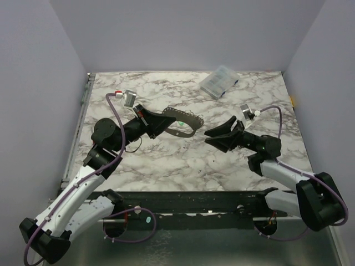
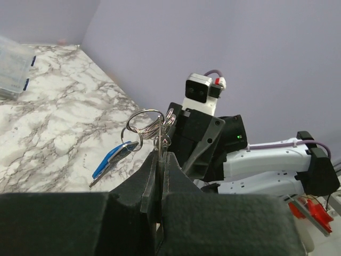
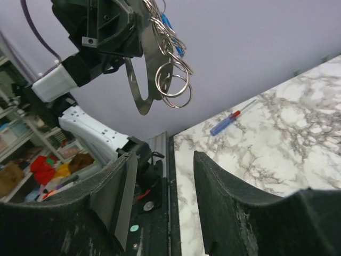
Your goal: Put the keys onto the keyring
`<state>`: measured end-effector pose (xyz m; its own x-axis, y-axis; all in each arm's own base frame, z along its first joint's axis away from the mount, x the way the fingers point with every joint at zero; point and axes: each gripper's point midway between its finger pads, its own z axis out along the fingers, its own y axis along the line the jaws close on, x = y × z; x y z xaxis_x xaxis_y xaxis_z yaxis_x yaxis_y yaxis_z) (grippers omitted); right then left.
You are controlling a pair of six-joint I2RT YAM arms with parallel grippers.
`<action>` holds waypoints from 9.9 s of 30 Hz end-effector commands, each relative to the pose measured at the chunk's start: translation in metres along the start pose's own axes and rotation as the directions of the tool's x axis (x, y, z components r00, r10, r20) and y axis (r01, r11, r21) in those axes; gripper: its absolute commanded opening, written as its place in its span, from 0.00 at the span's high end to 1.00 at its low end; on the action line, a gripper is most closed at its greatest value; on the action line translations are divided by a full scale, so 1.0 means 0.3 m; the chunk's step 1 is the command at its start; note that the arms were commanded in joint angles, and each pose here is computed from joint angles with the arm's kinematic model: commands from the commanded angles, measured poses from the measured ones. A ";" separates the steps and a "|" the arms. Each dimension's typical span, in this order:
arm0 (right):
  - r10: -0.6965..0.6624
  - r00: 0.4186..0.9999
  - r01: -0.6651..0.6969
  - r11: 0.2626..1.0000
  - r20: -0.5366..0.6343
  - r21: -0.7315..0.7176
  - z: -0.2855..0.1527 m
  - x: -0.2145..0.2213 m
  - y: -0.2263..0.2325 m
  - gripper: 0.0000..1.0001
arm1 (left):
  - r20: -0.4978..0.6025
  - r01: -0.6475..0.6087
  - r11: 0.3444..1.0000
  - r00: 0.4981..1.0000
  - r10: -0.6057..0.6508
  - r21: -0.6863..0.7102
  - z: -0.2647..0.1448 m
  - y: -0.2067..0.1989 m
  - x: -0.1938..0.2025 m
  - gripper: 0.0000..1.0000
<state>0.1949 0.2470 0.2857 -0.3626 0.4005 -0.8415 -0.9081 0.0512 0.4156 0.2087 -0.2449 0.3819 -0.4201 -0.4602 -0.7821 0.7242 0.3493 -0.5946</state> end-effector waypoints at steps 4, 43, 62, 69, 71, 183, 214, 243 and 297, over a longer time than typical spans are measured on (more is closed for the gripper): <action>-0.086 0.996 0.085 0.971 0.009 -0.224 0.010 -0.071 0.143 0.48 | 0.045 -0.010 0.991 0.999 0.004 0.133 -0.021 -0.120 -0.062 1.00; -0.212 0.974 0.225 0.924 0.077 -0.310 0.057 -0.209 0.238 0.70 | 0.046 0.008 0.980 0.999 -0.017 0.197 -0.041 -0.152 -0.046 1.00; -0.160 0.986 0.165 0.974 0.048 -0.158 0.054 -0.203 0.183 0.99 | 0.021 -0.084 0.988 0.996 0.082 0.131 -0.044 -0.085 -0.003 0.99; -0.132 0.990 0.130 0.990 -0.040 -0.054 0.031 -0.158 0.150 0.99 | -0.018 -0.180 0.975 0.983 0.184 0.131 -0.045 -0.073 0.016 0.95; -0.130 0.989 0.126 0.991 -0.067 -0.053 0.027 -0.149 0.155 0.99 | -0.029 -0.205 0.967 0.977 0.212 0.151 -0.045 -0.079 0.022 0.95; -0.666 0.745 0.659 0.744 0.043 0.110 0.071 -0.012 -0.094 0.65 | 0.029 0.037 0.999 0.999 -0.037 -0.013 0.025 0.055 0.024 1.00; -0.658 0.752 0.652 0.751 0.038 0.099 0.081 -0.026 -0.081 0.73 | 0.059 0.028 1.000 0.998 -0.028 0.012 0.027 0.043 0.008 1.00; -0.671 0.739 0.665 0.741 0.063 0.094 0.090 -0.061 -0.053 0.72 | 0.063 0.026 1.000 0.998 -0.027 0.014 0.031 0.050 0.012 1.00; -0.454 0.865 0.498 0.830 -0.214 0.252 0.042 -0.092 -0.068 0.99 | -0.372 -0.389 0.885 0.884 0.282 -0.254 -0.125 0.282 0.169 0.13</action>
<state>0.2280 0.2472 0.3013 0.0866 0.1438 -0.9858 -0.8836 0.4681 -0.0094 0.2317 -0.2228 0.2989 -0.3952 -0.2077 -0.8948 0.6400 0.6366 -0.4304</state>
